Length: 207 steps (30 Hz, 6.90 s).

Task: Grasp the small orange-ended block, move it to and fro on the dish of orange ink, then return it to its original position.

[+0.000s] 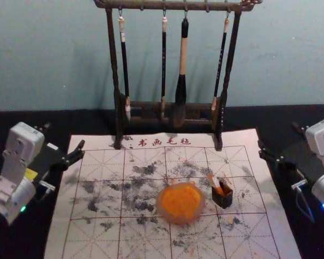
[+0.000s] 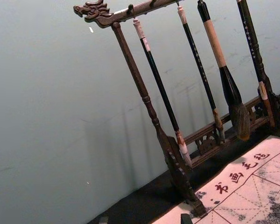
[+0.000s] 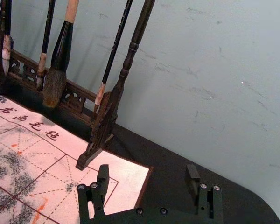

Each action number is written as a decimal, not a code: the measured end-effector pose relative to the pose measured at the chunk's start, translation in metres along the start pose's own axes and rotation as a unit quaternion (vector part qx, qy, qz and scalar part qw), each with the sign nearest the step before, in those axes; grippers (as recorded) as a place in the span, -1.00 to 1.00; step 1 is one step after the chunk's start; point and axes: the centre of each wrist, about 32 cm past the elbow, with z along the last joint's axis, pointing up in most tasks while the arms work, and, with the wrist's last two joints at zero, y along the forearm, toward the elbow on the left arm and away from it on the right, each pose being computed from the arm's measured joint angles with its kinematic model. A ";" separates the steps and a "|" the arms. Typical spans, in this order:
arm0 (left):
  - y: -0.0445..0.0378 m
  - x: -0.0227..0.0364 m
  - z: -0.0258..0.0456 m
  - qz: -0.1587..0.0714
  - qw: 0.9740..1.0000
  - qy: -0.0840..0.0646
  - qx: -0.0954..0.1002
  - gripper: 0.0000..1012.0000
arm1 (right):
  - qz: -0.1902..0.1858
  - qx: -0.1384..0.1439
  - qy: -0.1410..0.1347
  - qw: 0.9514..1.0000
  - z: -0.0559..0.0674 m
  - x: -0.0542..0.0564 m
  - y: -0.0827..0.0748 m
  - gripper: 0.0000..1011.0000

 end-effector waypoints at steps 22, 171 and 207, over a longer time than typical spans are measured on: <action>0.0000 0.0000 0.0000 0.000 1.000 0.000 0.000 0.98 | 0.000 0.000 0.000 1.000 0.000 0.000 0.000 0.98; 0.0000 0.0000 0.0000 0.000 1.000 0.000 0.000 0.98 | 0.281 -0.109 0.094 0.949 0.048 -0.024 0.030 -0.21; 0.0000 0.0000 0.0000 0.000 1.000 0.000 0.000 0.98 | 0.270 -0.101 0.081 0.954 0.049 -0.022 0.025 -0.83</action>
